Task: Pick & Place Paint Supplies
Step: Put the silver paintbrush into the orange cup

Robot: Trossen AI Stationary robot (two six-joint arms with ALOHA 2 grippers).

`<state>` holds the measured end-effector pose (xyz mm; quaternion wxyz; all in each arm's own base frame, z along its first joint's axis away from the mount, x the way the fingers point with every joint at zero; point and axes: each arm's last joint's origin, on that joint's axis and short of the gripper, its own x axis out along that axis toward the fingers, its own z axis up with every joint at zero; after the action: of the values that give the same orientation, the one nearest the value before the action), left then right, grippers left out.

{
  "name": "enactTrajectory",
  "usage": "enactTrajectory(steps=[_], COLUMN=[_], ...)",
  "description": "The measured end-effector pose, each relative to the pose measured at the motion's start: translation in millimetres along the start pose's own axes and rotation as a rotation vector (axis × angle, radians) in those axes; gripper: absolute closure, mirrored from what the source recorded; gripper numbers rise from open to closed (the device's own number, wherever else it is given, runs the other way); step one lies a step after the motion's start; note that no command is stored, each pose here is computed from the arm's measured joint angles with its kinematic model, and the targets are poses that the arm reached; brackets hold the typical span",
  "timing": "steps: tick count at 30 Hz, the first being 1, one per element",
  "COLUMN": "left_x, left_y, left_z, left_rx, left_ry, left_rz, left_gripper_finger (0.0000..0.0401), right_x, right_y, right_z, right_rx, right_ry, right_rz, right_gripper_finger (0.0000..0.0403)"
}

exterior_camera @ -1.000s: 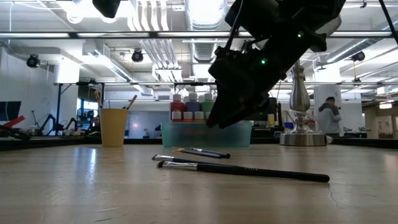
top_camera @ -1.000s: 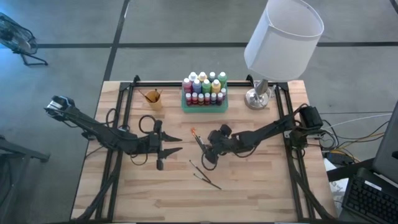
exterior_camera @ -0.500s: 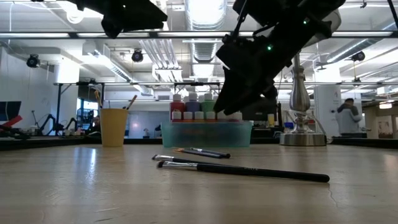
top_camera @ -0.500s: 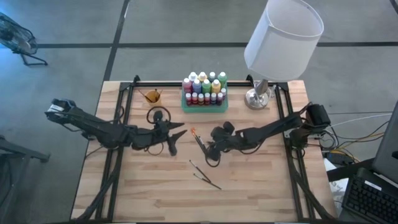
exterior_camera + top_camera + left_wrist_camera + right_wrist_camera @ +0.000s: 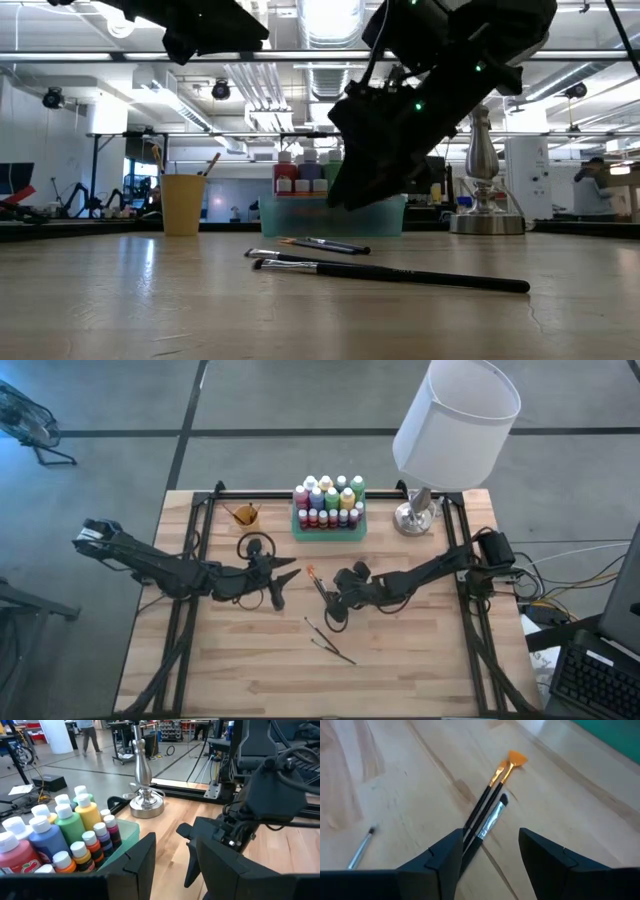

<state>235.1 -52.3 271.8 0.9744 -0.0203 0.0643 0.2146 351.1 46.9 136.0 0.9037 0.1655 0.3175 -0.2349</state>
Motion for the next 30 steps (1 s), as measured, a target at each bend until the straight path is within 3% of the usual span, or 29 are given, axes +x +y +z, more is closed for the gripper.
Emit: enactTrajectory(steps=[8,17,30], left_x=[0.3,26.0,93.7], left_y=[0.4,14.3,5.0], left_z=[-2.9,-15.9,-45.1], left_rx=[-0.019,0.03,0.301], left_ry=[0.027,0.196,0.524], left_rz=[-0.01,0.047,-0.006], left_gripper_finger=[0.0254,0.0254,0.0254], right_x=[-0.2,-39.6,-85.9], right_y=[-2.6,-20.2,-61.1], right_z=[-3.5,10.0,21.5], right_rx=[-0.032,-0.086,-0.031], right_ry=[0.035,0.123,0.075], right_rz=[-0.024,-0.112,-0.182], right_gripper_finger=[0.0226,0.0243,0.0222])
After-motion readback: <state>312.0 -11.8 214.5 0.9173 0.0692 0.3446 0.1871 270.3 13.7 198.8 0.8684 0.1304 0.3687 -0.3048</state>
